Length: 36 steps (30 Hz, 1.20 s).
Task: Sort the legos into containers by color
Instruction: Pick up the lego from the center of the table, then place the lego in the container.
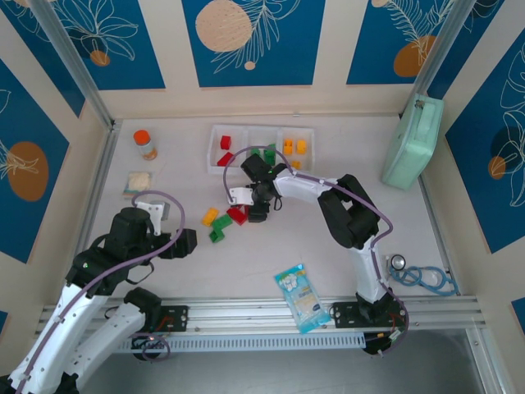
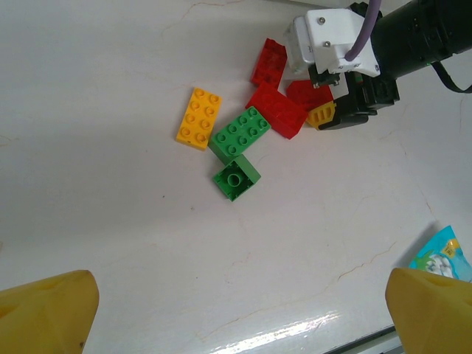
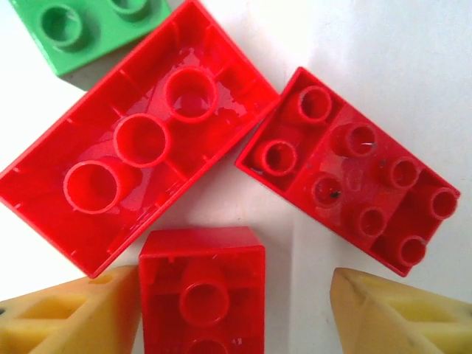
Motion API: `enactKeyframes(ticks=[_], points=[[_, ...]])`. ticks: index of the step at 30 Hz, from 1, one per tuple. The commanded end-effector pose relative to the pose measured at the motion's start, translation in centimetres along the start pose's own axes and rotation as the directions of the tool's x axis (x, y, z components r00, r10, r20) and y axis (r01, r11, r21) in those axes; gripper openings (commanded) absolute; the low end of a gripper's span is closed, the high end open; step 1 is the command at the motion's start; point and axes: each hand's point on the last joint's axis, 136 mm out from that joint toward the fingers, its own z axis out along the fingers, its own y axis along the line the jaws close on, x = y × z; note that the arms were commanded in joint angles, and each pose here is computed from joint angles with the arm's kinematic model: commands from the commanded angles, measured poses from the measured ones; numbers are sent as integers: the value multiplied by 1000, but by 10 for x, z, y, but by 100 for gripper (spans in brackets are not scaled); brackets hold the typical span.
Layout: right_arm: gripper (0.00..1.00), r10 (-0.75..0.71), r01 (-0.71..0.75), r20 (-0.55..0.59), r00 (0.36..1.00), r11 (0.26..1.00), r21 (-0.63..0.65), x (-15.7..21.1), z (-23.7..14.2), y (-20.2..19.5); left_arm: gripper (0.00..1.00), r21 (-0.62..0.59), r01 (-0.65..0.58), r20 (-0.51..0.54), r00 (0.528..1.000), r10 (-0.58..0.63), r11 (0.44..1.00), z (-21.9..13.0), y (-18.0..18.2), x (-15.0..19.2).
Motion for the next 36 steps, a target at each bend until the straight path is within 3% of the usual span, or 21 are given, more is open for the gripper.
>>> enactKeyframes(ticks=[1, 5, 9, 14, 19, 23, 25, 29, 33, 36], points=[[64, -2, 0, -28, 1000, 998, -69, 5, 2, 15, 99, -11, -4, 10, 1000, 4, 1000, 0, 3, -1], [52, 14, -17, -36, 999, 998, -68, 7, -2, 19, 99, -11, -3, 9, 1000, 4, 1000, 0, 3, -1], [26, 36, -37, -39, 999, 999, -30, 6, -12, 17, 99, -15, -2, 8, 1000, 2, 1000, 1, 4, -1], [18, 79, -81, 89, 993, 996, 19, -19, -43, 11, 99, -21, 1, 11, 1000, -1, 1000, 0, 5, -2], [9, 187, -216, 276, 943, 973, 79, -63, -83, -19, 99, -26, 2, 13, 1000, -1, 1000, 0, 6, -2], [0, 369, -427, 393, 842, 902, 67, -96, -98, -56, 99, -27, 2, 14, 1000, -1, 1000, 0, 6, -2], [0, 475, -542, 409, 779, 838, 59, -103, -95, -76, 100, -28, 2, 14, 1000, -1, 1000, 0, 6, -2], [0, 690, -750, 412, 595, 661, -24, -111, -83, -112, 99, -49, 11, 24, 1000, -10, 999, -3, 10, -3], [0, 797, -854, 370, 478, 520, -15, -111, -64, -146, 99, -42, 10, 36, 999, -9, 999, -6, 9, -4], [0, 823, -903, 402, 401, 429, 23, -104, -57, -171, 99, -28, 8, 56, 998, -7, 1000, -9, 7, -5]])
